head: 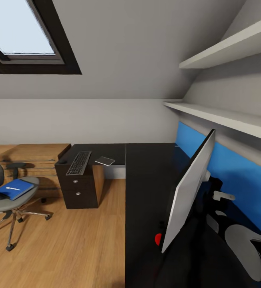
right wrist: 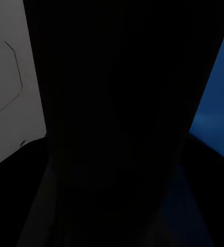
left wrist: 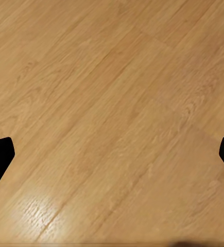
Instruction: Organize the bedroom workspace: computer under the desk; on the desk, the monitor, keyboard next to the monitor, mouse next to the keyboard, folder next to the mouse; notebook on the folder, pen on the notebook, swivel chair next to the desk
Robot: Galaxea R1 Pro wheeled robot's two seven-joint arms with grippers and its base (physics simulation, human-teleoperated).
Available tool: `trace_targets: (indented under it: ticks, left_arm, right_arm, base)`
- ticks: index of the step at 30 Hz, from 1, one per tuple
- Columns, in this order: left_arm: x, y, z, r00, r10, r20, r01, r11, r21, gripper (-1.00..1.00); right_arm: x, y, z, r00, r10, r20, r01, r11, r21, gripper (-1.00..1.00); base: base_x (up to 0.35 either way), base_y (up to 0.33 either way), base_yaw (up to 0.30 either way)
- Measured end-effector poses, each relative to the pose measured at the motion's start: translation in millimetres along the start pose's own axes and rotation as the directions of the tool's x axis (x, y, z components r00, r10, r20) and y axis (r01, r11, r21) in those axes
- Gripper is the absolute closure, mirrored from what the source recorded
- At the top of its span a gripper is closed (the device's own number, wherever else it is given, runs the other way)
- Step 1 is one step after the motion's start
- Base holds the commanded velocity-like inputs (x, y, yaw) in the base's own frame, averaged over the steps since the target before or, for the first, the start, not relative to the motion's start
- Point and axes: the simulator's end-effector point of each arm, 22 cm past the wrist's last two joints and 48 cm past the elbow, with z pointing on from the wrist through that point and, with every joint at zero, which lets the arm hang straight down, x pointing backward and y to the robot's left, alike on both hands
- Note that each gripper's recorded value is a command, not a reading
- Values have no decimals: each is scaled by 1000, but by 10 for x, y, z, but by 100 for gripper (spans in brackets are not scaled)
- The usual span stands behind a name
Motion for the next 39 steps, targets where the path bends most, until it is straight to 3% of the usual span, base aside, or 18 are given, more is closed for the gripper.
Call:
trace_targets:
  ticks: [39]
  left_arm:
    - [16,-22,-8,1000,-2,-2,2,1000,2,-100]
  right_arm:
    - [-1,-1,1,1000,3,0,-3,1000,1,100]
  base:
    - [36,-3,0]
